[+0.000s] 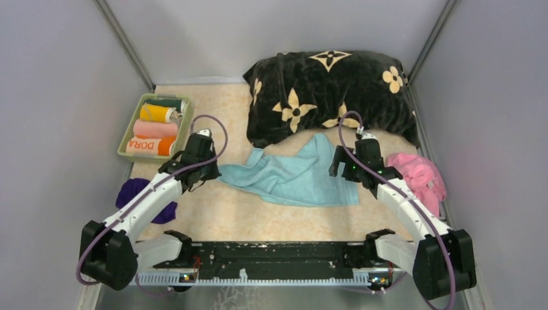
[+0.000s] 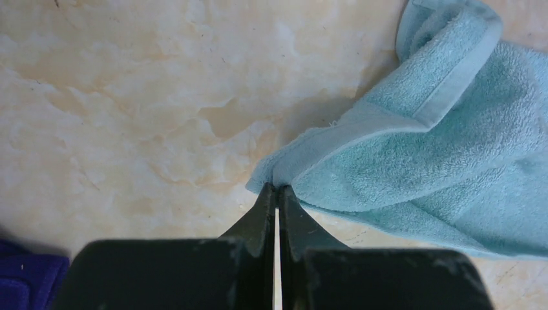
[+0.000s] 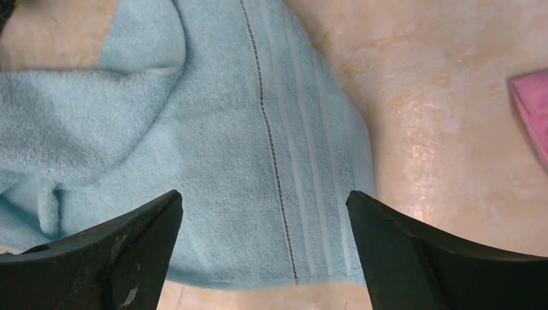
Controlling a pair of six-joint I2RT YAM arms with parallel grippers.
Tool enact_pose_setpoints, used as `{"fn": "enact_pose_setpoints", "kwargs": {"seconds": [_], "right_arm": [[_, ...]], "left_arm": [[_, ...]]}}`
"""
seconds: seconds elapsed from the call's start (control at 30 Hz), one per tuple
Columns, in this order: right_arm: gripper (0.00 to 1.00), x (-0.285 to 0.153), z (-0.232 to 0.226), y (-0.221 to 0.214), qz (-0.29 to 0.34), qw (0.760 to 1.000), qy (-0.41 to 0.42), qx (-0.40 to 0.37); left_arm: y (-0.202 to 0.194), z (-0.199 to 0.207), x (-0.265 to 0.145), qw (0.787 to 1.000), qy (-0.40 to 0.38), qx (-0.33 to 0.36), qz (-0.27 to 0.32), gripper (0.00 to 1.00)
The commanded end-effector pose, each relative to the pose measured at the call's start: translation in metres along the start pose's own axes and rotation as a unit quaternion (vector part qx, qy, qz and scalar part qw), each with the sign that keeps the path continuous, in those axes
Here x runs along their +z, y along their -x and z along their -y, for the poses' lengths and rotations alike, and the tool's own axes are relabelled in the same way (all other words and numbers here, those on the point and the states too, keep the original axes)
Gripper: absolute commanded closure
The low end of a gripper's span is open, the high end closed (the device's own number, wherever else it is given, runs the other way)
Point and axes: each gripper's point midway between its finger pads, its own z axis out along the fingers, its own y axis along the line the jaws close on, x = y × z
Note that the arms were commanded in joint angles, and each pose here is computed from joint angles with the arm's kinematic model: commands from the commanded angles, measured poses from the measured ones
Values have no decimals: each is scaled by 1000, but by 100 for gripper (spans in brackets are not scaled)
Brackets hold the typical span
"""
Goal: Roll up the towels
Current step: Flatten out the towel at the center of the board.
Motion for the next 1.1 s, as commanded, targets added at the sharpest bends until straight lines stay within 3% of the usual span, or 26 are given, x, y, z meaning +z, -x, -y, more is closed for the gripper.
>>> {"fn": "enact_pose_setpoints", "kwargs": {"seconds": [0.0, 0.3, 0.57, 0.83, 0.93, 1.07], "right_arm": [[1, -12, 12, 11, 34, 998, -45, 41], [6, -31, 21, -19, -4, 995, -62, 80], [23, -24, 46, -57, -71, 977, -148, 138], [36, -23, 58, -78, -92, 963, -185, 172], [46, -24, 60, -77, -88, 962, -191, 174], [68, -24, 64, -77, -73, 961, -197, 182]], "left_arm": [[8, -3, 4, 999, -45, -8, -6, 100], [8, -14, 13, 984, -132, -115, -26, 100], [16, -32, 13, 983, -126, -129, -19, 100], [23, -41, 8, 987, -111, -117, -3, 100], [25, -40, 7, 987, -114, -115, 2, 100], [25, -39, 6, 986, -118, -114, 2, 100]]}}
